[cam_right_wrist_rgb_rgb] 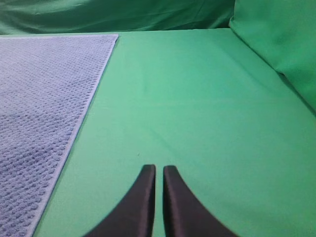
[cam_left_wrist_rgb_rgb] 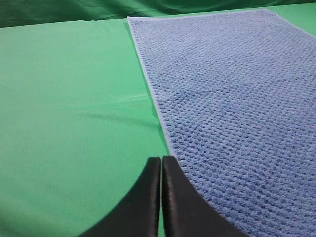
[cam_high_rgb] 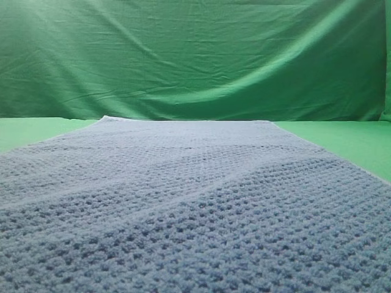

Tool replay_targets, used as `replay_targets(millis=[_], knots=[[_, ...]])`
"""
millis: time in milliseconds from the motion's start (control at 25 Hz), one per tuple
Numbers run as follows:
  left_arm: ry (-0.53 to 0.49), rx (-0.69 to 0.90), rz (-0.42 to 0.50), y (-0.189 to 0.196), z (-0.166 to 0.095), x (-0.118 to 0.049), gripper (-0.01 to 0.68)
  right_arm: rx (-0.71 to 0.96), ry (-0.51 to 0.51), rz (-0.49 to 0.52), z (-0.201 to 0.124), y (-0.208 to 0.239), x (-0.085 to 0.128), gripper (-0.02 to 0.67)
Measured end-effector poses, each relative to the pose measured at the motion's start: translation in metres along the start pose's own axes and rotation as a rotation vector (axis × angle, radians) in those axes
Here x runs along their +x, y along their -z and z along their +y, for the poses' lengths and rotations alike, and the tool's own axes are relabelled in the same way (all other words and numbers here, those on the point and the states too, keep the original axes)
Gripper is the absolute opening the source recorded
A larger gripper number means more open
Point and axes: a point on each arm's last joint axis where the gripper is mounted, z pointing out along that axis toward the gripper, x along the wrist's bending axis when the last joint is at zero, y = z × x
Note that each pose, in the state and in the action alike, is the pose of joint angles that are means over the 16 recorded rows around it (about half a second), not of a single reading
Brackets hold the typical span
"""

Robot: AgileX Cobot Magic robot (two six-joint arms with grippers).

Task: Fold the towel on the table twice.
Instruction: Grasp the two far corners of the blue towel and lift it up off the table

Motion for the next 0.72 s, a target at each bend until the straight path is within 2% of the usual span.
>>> replay_targets(millis=[720], knots=[[0.0, 0.0, 0.0, 0.0, 0.0, 0.0, 0.0, 0.0, 0.0, 0.0, 0.0, 0.0, 0.0, 0.0]])
